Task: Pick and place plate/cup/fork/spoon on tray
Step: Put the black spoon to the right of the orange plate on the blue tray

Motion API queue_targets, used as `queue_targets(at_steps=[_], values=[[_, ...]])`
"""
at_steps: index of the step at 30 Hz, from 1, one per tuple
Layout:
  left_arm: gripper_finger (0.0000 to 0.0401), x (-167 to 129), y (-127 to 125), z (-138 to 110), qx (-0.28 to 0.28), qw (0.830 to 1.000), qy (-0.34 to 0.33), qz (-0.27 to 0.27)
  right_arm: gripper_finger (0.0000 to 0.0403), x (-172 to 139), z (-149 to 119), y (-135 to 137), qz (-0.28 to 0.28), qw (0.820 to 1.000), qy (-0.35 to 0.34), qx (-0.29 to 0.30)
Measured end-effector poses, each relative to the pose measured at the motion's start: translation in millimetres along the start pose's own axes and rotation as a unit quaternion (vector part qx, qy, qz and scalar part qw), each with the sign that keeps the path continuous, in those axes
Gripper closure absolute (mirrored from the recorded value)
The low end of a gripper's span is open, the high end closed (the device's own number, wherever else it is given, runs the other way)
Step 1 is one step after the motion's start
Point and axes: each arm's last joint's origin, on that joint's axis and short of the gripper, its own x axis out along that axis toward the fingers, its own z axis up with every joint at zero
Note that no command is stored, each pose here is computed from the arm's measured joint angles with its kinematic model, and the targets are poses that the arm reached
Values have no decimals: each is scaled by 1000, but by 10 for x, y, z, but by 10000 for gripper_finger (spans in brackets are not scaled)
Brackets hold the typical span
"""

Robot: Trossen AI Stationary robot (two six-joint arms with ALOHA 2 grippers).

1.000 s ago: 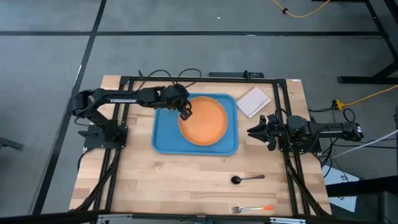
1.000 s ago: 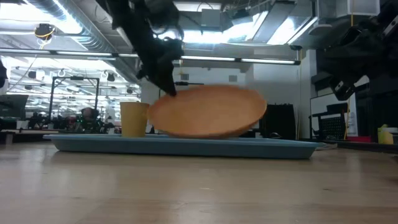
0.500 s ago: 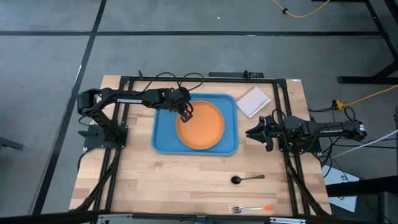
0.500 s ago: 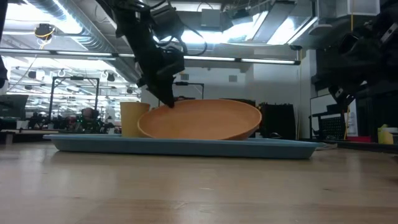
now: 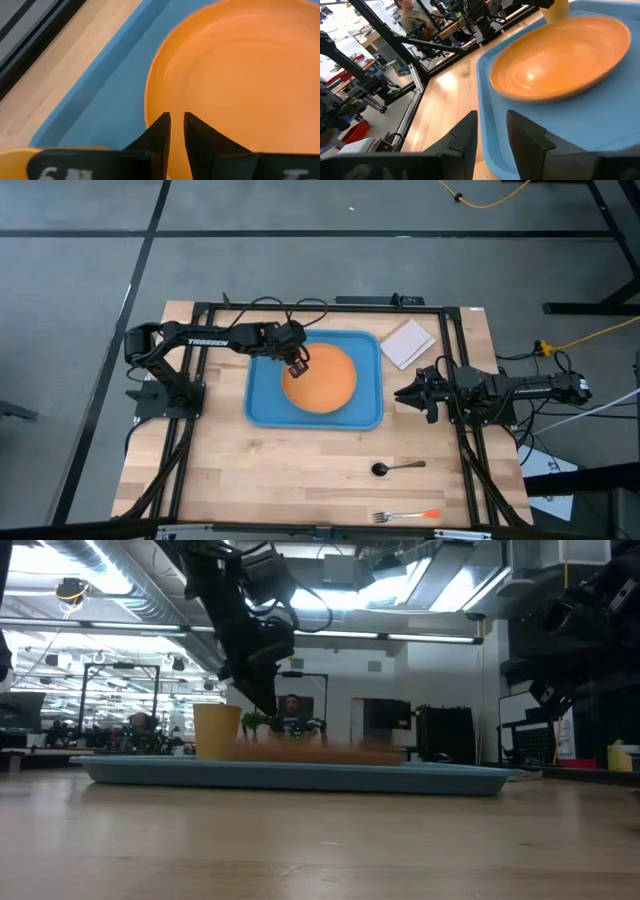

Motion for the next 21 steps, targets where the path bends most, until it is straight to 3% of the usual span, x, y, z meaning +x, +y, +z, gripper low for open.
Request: queue_targets(at_steps=[5, 9, 12, 16, 19, 21], values=[[354, -30, -121, 26, 7, 998, -10, -58, 293, 0, -1, -1, 0, 1000, 0, 0], [354, -152, -305, 66, -13, 988, 19, -151, 293, 0, -1, -1, 0, 1000, 0, 0], [354, -312, -524, 82, -12, 966, 45, -253, 293, 0, -1, -1, 0, 1000, 0, 0], [354, -501, -835, -53, 33, 919, 112, -377, 293, 0, 0, 0, 0, 1000, 0, 0], [354, -620, -1047, -239, 85, 887, 159, -424, 293, 0, -1, -1, 0, 1000, 0, 0], [354, -687, -1155, -383, 123, 879, 184, -422, 293, 0, -1, -1, 0, 1000, 0, 0]])
